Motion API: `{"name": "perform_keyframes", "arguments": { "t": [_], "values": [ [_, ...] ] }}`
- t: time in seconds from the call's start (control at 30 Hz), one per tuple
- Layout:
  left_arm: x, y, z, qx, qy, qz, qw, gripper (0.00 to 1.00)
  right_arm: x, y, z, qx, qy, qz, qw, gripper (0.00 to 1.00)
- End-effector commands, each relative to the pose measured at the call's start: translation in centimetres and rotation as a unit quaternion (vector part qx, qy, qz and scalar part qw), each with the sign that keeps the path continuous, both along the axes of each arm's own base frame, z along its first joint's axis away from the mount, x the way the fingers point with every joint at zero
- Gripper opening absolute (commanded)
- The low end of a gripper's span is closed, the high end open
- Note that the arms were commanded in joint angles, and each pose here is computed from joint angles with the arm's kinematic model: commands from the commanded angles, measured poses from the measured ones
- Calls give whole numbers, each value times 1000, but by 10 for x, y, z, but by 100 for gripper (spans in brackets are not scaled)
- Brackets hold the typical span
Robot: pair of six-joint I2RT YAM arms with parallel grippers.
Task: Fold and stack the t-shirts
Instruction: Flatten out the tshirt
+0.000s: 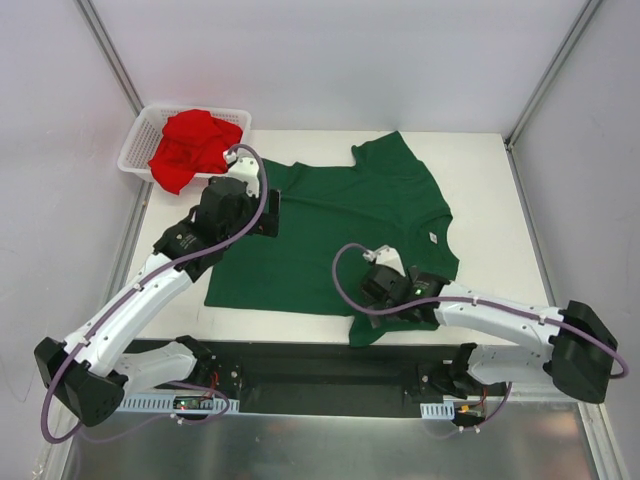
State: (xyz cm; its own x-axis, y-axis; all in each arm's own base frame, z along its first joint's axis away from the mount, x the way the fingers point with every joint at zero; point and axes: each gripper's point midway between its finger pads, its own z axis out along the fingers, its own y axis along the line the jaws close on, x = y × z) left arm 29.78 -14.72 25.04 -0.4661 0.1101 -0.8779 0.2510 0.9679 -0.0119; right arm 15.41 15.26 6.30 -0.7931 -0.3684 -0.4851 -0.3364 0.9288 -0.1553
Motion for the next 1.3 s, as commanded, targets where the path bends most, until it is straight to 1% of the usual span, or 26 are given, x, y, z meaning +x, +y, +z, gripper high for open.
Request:
{"name": "perform_keyframes", "arguments": {
  "t": [0.0,0.1,0.23,0.3,0.47,0.67,0.83,0.9,1.13,1.27],
  "values": [
    [-6,1,12,-31,-21,0,999,99,-4,21,-5,1,-43,-3,999,96],
    [-7,4,16,-29,-28,1,999,99,-12,30,-7,-19,-56,14,998,96],
    [-9,6,14,-24,-24,2,999,99,-21,37,-3,-24,-70,11,997,96],
    [-10,6,13,-27,-23,2,999,99,-27,35,2,-35,-80,19,996,96],
    [-11,6,9,-26,-19,1,999,99,-38,26,12,-35,-90,13,995,96],
    [-11,5,8,-28,-16,3,999,99,-52,24,24,-44,-104,31,993,97],
    [-12,6,7,-29,-15,4,999,99,-63,29,15,-46,-104,39,993,99],
    [-13,6,6,-31,-14,4,999,99,-67,31,12,-48,-102,44,993,96],
    [-13,5,2,-30,-7,5,1000,99,-72,43,-7,-75,-102,54,990,96],
    [-12,5,-4,-26,-1,5,1000,99,-72,47,-18,-103,-103,59,987,96]
  ]
}}
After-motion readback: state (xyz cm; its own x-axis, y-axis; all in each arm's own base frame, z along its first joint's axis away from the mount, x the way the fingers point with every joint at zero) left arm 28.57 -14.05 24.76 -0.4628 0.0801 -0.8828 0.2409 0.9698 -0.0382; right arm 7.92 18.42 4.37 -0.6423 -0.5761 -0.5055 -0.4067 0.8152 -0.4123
